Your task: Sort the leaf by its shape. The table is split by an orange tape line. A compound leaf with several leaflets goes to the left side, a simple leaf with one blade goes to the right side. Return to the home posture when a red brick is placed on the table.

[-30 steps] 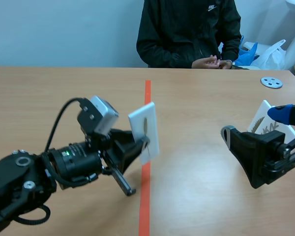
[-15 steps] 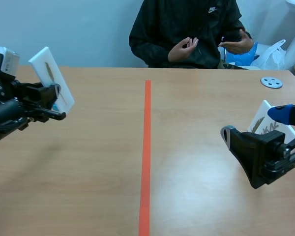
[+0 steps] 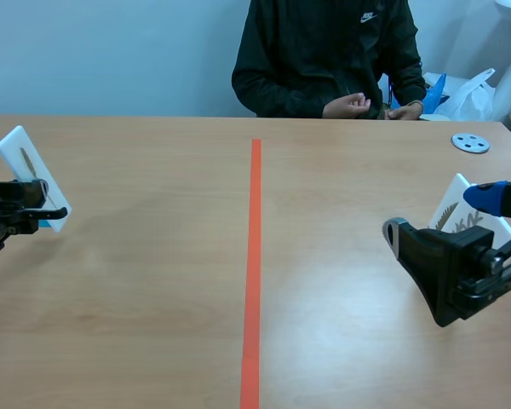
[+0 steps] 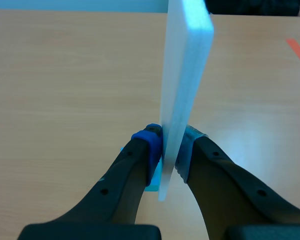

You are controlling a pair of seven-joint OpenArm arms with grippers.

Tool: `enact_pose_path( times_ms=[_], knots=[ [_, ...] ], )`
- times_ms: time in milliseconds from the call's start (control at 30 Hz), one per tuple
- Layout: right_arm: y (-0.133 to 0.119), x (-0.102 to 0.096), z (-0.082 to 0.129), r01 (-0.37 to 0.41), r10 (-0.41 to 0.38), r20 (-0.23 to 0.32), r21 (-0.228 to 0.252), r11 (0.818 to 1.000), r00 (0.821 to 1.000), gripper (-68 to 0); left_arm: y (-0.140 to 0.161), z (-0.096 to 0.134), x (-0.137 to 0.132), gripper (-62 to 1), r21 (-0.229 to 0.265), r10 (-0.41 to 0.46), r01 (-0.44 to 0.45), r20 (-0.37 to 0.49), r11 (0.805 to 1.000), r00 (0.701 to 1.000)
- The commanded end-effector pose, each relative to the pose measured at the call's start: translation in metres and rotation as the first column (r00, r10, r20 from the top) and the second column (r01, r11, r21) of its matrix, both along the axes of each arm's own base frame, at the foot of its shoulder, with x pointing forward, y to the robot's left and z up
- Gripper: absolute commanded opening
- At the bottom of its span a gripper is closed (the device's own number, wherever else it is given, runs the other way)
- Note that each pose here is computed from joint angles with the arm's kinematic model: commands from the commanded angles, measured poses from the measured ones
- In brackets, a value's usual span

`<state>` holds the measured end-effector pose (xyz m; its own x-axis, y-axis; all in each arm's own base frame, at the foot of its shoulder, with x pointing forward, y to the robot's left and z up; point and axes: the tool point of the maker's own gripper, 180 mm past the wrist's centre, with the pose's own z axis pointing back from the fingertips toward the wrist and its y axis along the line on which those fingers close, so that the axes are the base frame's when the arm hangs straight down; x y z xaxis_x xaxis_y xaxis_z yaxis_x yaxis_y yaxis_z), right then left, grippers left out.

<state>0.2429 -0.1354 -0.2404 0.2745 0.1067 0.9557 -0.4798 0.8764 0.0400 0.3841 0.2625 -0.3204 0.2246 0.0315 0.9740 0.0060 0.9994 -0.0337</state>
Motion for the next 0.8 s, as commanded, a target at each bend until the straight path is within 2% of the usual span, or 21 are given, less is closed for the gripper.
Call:
enact_pose_path(
  times_ms=[0,267,767],
  knots=[
    [0.001,0.003,0.01,-0.01,0.01,0.032,0.0,1.0,0.999,0.4,0.008,0.024,0.013,-56.9,-0.009,0.024,-0.023,0.082,1.0,0.996],
    [0.001,0.003,0.01,-0.01,0.01,0.033,0.0,1.0,0.999,0.4,0.03,0.004,0.012,-56.9,-0.023,0.1,-0.098,0.068,0.995,0.993],
    [0.001,0.003,0.01,-0.011,0.011,0.033,0.0,1.0,0.999,0.4,0.04,-0.015,0.001,-56.6,-0.021,0.132,-0.131,0.03,0.991,0.991]
  ],
)
